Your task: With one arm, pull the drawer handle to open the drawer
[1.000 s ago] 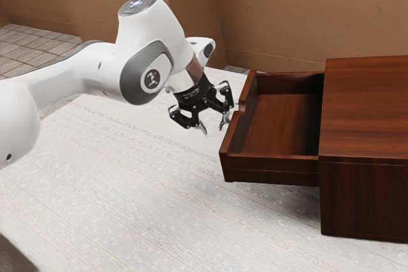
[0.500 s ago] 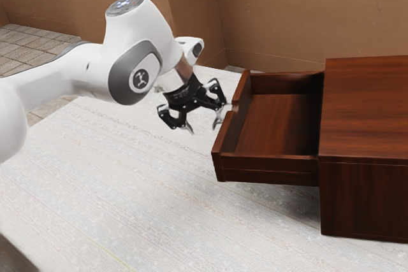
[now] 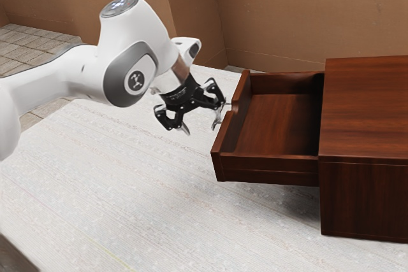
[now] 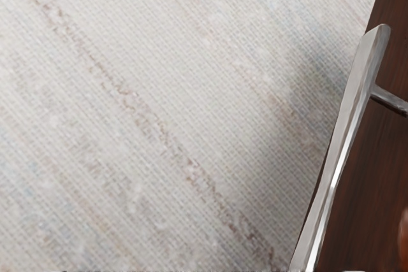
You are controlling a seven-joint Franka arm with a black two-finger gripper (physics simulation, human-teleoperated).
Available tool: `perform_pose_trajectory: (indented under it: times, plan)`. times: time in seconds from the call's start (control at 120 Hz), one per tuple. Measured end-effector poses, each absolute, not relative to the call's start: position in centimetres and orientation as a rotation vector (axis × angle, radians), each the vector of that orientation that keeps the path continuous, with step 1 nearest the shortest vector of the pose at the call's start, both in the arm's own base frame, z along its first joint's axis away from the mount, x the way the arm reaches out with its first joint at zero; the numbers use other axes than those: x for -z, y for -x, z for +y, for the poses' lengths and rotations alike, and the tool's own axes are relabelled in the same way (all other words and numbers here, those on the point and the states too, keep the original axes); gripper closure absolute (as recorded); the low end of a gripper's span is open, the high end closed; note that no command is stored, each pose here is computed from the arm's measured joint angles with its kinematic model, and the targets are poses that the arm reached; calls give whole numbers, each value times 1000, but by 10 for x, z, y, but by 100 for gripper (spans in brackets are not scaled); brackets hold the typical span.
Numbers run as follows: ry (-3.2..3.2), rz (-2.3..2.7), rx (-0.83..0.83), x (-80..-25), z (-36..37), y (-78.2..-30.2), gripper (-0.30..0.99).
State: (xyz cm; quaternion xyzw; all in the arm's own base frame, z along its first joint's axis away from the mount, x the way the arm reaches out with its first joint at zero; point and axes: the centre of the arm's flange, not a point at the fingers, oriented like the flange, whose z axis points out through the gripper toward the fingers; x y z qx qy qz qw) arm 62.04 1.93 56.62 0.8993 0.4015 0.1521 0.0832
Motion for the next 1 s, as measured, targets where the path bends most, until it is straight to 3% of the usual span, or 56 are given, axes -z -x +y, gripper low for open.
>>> perform_pose_trajectory:
  times: [0.142,0.325,0.467,0.658,1.0]
  plan:
    - [-2661,1177,-507,-589,17,-612,6]
    - [-2580,1175,-596,-675,5,-566,2]
    - [-2616,1077,-424,-747,-98,-503,1]
    - [-2737,1281,-51,-683,-121,-473,1]
    - [-2681,1502,42,-658,-136,-456,0]
